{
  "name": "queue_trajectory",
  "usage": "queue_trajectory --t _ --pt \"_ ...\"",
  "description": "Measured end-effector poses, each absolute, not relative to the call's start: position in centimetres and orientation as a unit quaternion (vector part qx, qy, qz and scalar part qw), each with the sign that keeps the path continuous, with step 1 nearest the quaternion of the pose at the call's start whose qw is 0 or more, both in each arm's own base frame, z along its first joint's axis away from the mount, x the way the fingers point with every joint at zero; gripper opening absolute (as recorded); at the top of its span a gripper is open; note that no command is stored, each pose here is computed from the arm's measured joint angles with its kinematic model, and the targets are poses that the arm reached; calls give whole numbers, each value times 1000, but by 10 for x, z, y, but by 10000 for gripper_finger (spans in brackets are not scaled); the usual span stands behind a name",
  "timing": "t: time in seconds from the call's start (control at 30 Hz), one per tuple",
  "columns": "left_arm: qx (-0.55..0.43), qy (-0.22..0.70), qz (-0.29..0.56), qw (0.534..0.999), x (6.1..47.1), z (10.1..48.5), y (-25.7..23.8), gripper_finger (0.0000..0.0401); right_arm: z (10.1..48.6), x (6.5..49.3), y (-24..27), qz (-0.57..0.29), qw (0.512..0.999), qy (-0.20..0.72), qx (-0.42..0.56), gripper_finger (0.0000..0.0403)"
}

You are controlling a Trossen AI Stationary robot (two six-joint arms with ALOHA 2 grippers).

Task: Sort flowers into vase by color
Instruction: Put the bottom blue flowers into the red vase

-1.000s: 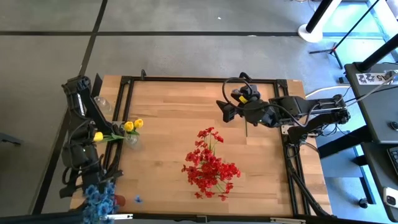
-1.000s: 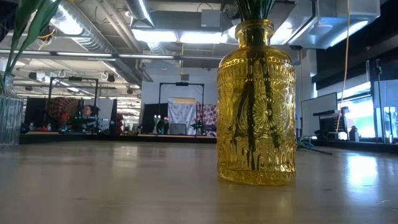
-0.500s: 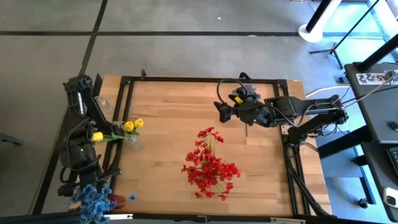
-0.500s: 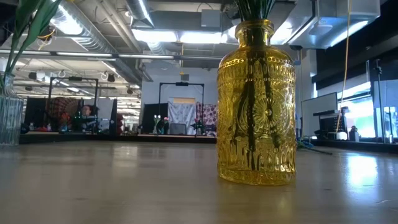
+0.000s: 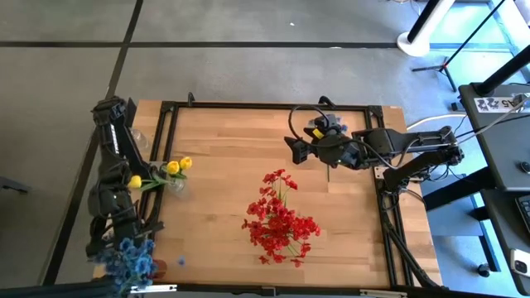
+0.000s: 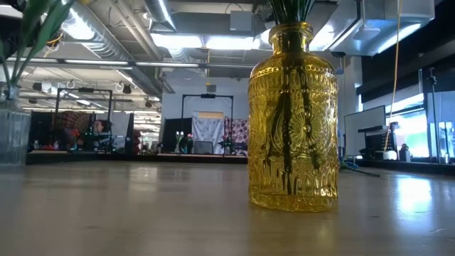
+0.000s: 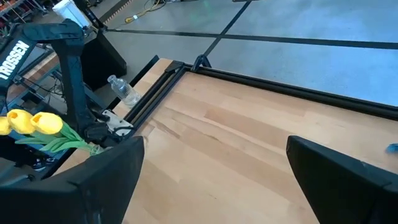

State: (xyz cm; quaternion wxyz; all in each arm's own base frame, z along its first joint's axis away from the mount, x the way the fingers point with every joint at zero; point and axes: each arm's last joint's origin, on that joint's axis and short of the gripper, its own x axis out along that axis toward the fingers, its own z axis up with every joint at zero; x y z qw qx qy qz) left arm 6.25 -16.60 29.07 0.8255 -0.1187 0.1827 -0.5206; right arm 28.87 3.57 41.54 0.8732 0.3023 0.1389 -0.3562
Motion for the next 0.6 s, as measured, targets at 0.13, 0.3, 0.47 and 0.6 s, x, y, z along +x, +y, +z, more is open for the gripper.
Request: queue_trajectory --t 0.13,0.3,0.47,0.6 --pt "-131 188 -528 818 57 284 -160 7 415 288 36 -357 873 143 299 392" --pt "-186 220 -530 797 51 282 -154 7 413 287 35 -360 872 150 294 392" --pt "-228 228 -513 796 51 285 -150 23 413 287 35 -360 872 150 294 392" --pt "-248 229 -511 791 50 288 -148 56 413 287 36 -356 873 152 298 392"
